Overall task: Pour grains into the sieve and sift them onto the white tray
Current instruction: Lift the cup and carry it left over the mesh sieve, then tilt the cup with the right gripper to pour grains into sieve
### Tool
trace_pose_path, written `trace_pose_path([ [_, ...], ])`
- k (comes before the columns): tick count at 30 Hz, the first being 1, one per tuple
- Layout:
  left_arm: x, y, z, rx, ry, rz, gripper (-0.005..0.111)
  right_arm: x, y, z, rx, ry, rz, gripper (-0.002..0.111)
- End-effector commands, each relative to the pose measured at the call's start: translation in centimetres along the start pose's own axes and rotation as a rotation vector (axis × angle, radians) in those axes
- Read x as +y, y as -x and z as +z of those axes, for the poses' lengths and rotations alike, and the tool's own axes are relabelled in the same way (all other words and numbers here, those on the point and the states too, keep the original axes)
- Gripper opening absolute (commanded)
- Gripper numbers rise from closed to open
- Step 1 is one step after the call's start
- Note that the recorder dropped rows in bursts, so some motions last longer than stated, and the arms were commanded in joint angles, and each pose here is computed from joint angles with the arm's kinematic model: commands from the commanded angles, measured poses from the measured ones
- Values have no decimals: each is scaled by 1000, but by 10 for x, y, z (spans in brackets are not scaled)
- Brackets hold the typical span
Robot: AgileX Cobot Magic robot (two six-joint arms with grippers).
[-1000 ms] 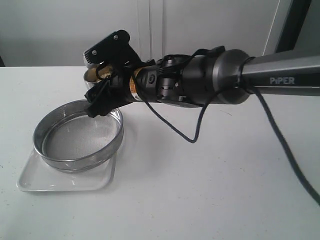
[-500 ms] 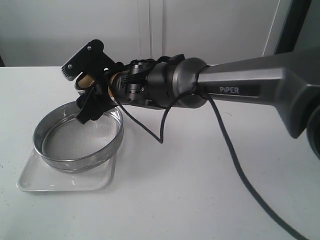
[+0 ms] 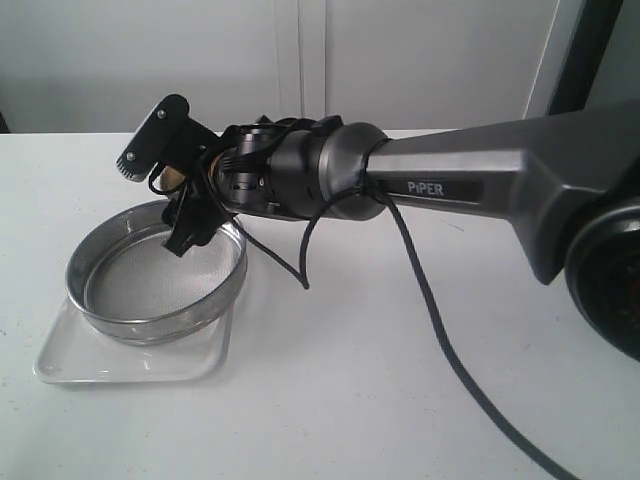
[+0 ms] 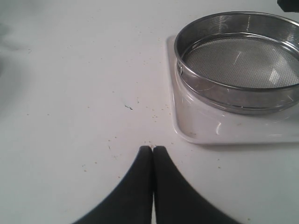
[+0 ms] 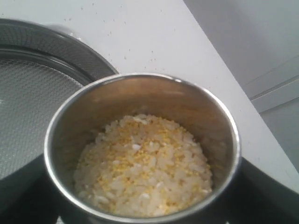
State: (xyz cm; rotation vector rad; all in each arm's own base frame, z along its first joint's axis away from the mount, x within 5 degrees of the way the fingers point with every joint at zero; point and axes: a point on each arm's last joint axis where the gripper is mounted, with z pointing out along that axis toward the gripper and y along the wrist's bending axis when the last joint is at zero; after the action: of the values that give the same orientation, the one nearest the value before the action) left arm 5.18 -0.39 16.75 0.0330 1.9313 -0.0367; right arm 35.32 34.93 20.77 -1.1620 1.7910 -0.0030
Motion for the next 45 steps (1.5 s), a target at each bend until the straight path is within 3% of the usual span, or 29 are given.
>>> trace_pose_path([
  [1, 0, -1, 0, -1, -3, -7, 0, -6, 9, -3, -21, -20, -26, 0],
  [23, 0, -1, 0, -1, -3, -7, 0, -4, 9, -2, -28, -17, -200, 0],
  [32, 0, -1, 0, -1, -3, -7, 0, 13, -2, 9, 48, -2, -471, 0],
  [45, 0, -1, 0, -1, -3, -7, 0, 5, 11, 11, 39, -73, -577, 0],
])
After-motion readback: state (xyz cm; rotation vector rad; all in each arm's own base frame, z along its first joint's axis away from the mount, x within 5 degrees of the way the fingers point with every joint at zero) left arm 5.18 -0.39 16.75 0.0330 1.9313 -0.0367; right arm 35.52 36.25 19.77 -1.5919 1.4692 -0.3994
